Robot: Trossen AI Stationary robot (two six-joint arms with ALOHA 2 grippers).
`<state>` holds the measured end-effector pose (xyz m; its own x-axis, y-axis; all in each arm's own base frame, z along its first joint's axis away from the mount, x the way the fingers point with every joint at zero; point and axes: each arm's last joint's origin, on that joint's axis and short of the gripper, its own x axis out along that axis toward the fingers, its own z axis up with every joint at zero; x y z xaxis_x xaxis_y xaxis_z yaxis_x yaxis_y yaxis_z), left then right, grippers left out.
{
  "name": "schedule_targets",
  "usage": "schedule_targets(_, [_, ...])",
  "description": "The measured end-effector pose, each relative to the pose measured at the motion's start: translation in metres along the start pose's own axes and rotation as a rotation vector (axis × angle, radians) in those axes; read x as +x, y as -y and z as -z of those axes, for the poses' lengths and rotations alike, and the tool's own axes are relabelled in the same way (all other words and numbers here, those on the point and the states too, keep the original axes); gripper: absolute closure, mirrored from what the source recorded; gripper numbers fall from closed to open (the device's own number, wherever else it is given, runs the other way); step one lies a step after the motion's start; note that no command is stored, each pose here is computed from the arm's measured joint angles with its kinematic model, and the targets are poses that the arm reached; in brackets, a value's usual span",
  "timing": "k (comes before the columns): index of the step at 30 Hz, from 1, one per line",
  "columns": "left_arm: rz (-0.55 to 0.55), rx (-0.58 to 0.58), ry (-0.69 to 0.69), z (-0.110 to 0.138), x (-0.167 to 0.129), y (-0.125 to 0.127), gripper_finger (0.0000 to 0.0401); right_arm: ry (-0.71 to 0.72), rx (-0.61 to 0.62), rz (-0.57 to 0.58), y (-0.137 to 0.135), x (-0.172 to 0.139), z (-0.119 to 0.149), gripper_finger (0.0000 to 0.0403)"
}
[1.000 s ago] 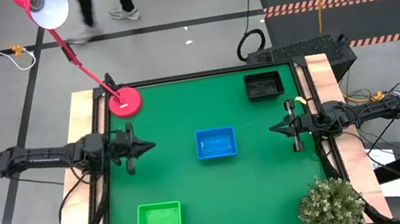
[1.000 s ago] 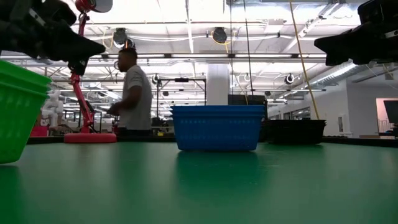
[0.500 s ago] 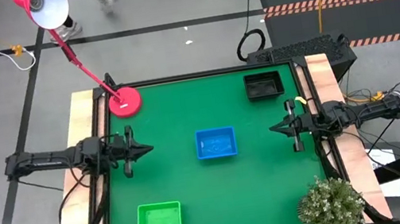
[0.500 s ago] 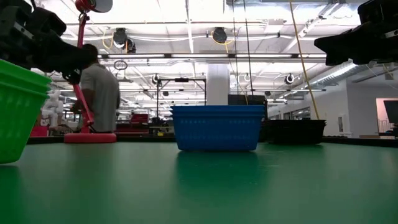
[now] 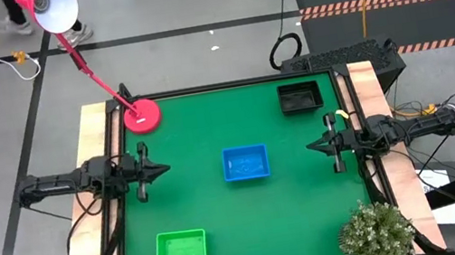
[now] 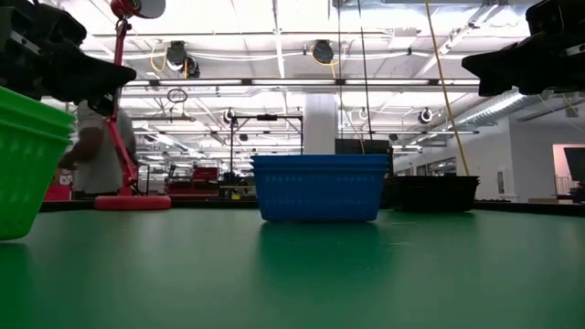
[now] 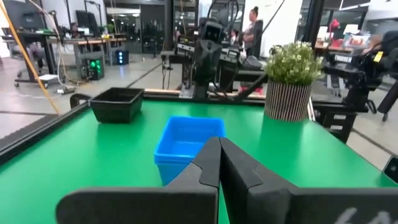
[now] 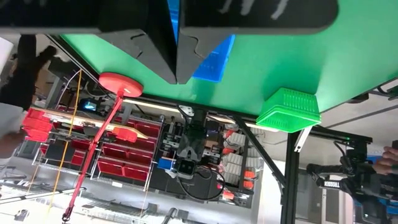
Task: Stack baskets by color
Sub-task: Return to Home Position
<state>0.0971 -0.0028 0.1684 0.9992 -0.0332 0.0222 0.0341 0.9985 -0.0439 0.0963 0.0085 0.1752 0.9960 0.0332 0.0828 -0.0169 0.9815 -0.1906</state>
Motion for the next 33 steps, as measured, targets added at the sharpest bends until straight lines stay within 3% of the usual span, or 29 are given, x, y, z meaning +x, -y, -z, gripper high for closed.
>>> schedule_targets(21, [0.002,0.024,-0.006,0.0005,0.0002,0.0,0.0398,-0.001,0.0,0.0,0.0,0.0,0.0002,0.0403])
schedule_targets(33, [0.002,0.023,-0.006,0.0006,0.0002,0.0,0.036,-0.001,0.0,0.0,0.0,0.0,0.0002,0.0403])
